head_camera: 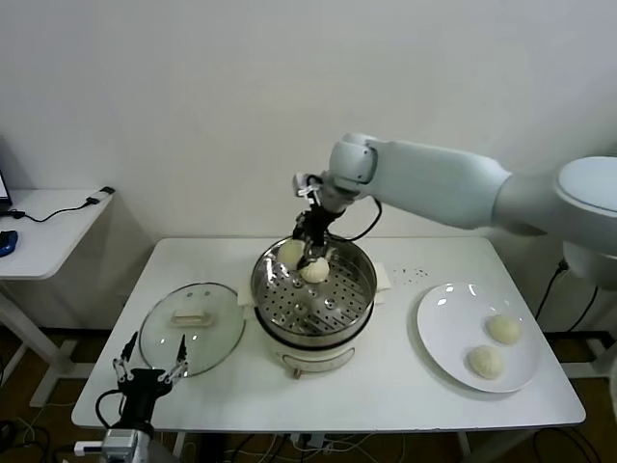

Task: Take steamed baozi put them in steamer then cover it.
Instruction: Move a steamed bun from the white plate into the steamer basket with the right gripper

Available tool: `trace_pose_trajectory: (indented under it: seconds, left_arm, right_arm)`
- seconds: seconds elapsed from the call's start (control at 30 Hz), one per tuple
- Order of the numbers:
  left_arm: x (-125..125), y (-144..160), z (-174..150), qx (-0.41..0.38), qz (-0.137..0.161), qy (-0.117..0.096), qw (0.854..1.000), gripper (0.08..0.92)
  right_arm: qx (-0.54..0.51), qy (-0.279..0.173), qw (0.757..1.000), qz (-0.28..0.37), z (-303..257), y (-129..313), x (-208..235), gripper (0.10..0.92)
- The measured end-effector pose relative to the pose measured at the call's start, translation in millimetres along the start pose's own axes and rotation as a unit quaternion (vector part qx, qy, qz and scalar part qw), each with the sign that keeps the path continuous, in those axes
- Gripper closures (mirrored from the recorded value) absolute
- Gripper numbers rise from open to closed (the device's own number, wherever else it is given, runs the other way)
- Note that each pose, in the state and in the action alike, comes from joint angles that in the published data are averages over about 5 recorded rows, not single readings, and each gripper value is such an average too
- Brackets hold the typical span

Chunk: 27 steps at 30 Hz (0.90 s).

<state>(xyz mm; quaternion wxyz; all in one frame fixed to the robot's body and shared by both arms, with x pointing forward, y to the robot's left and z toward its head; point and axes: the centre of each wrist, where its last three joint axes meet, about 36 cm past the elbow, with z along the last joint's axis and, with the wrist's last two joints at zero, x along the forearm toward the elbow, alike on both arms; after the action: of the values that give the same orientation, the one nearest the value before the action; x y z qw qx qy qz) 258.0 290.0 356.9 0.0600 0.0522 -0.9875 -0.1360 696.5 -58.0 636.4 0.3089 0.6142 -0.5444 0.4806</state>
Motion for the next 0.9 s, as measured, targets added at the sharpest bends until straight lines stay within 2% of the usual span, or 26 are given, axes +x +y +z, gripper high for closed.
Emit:
trace_pose_trajectory:
  seconds: [0.3,0.53,0.77,0.9]
  left_arm:
    - [-3,-2,2,0.003,-0.001,0.003,1.0,0.177]
    - [-3,-5,2,0.006,-0.001,0.005,1.0,0.177]
    - [-2,-4,6,0.005,-0.001,0.009,1.0,0.177]
    - [-1,-3,5,0.006,0.0,0.01,1.0,0.177]
  right_arm:
    - [-0.001,0.004,1.0,-0.023,-3,9,-48,0.325]
    - [-0.005,0.007,1.0,-0.027,1,12,-66,0.314]
    - [-0.004,0.005,1.0,-0.024,0,15,-69,0.212]
    - [0.0,0.002,1.0,-0.019,2,15,-61,0.2]
